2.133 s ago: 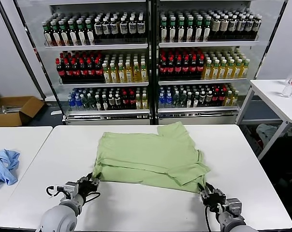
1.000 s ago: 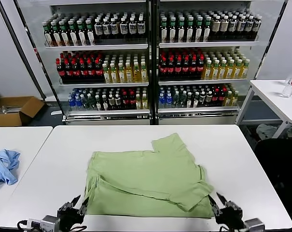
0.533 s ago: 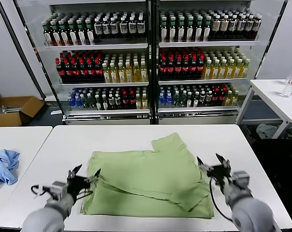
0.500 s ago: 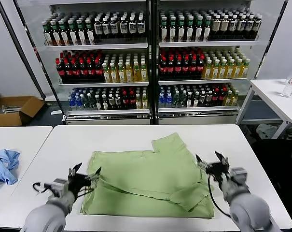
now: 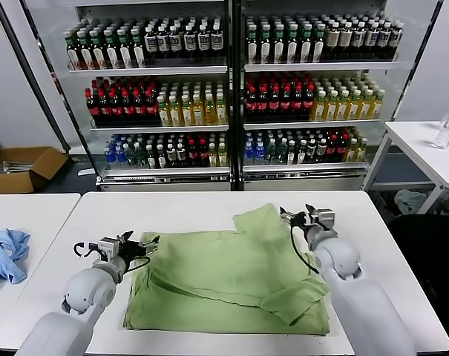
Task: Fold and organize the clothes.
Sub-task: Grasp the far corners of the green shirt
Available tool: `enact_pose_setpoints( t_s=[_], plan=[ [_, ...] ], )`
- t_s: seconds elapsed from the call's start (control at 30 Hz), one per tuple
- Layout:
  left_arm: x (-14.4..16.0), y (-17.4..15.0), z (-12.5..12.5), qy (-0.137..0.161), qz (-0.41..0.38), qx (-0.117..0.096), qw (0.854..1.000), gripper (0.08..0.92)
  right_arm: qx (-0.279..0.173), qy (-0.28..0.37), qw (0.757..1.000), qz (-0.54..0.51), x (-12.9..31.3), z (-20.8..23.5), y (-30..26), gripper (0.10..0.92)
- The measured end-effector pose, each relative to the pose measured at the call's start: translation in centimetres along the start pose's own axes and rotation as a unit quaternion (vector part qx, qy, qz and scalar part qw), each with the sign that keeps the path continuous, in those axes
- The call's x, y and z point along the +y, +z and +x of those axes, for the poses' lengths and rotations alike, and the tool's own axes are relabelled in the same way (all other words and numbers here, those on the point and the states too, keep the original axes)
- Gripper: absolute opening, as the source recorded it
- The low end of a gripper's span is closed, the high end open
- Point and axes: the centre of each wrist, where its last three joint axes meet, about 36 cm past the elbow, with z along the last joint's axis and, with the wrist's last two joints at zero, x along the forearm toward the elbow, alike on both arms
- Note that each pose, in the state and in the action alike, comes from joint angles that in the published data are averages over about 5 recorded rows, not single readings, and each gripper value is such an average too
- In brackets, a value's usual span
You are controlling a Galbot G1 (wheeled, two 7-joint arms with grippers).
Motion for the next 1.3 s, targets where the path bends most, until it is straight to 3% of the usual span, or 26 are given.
enact_pose_setpoints(
  t_s=[0.57, 1.0, 1.3],
  plan=[
    [2.1, 0.3, -2.2, 0.019, 0.007, 0.025, 0.999, 0.799, 0.039, 0.007, 0.999, 0.002, 2.1, -6.4, 1.3, 0.796],
    [2.8, 0.8, -2.3, 0.032, 0.011, 0.028, 0.999, 0.421, 0.048, -0.008, 0.999, -0.006, 2.5, -7.2, 2.2, 0.421],
    [2.9, 1.0, -2.3, 0.043, 0.013, 0.02, 0.999, 0.163, 0.03, -0.021, 0.999, -0.018, 2.2, -5.9, 2.2, 0.162]
  ],
)
